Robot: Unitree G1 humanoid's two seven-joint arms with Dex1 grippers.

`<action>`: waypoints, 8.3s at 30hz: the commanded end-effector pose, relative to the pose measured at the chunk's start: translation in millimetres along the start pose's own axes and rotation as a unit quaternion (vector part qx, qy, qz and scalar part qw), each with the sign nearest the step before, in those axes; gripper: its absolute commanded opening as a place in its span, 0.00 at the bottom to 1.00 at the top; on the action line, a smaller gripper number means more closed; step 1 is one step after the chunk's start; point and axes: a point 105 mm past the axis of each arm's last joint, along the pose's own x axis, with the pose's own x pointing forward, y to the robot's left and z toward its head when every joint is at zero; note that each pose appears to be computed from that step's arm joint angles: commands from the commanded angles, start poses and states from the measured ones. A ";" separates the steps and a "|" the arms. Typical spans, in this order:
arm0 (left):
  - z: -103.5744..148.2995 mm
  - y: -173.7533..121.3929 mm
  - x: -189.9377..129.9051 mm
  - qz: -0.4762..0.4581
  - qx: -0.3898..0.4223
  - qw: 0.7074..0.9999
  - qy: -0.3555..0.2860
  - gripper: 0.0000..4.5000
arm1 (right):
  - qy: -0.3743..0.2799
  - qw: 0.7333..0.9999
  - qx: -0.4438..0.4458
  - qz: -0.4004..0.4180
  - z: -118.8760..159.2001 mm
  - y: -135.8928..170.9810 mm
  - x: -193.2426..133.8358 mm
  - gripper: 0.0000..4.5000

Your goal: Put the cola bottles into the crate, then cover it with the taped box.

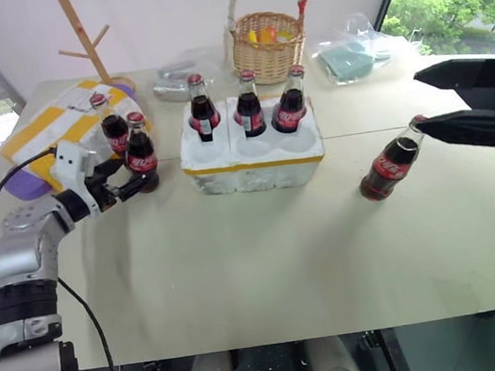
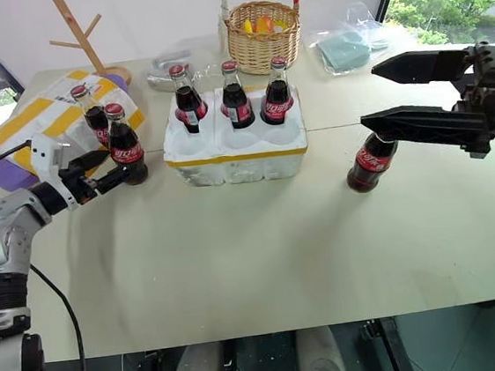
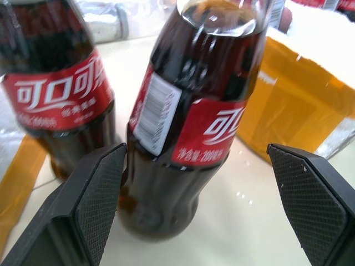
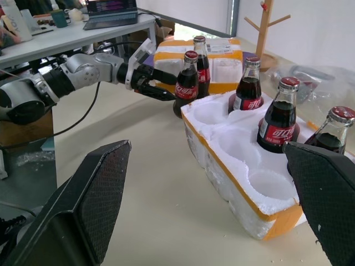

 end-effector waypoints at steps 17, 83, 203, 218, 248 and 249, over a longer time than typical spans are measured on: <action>14.9 14.6 -9.8 0.039 0.020 0.999 -0.027 0.95 | -0.013 0.999 -0.027 -0.022 6.2 -6.1 -3.0 1.00; 174.0 -145.0 72.4 -0.311 0.102 0.938 -0.114 0.62 | -0.023 0.999 -0.002 -0.036 -13.1 -0.2 2.1 1.00; 175.2 -88.6 86.8 -0.158 0.044 0.985 -0.054 0.59 | -0.015 0.996 -0.019 -0.082 -24.0 -10.6 4.3 1.00; 153.0 -93.3 68.4 -0.175 0.075 0.982 -0.014 0.59 | -0.020 0.995 -0.019 -0.091 -24.5 -11.4 6.3 1.00; 139.2 -99.9 44.3 -0.278 0.055 0.956 -0.079 0.99 | -0.006 0.995 -0.018 -0.094 -26.7 -14.5 0.0 1.00; 145.8 -101.5 33.4 -0.301 0.044 0.949 -0.087 0.99 | -0.004 0.995 -0.015 -0.100 -28.0 -14.7 -3.3 1.00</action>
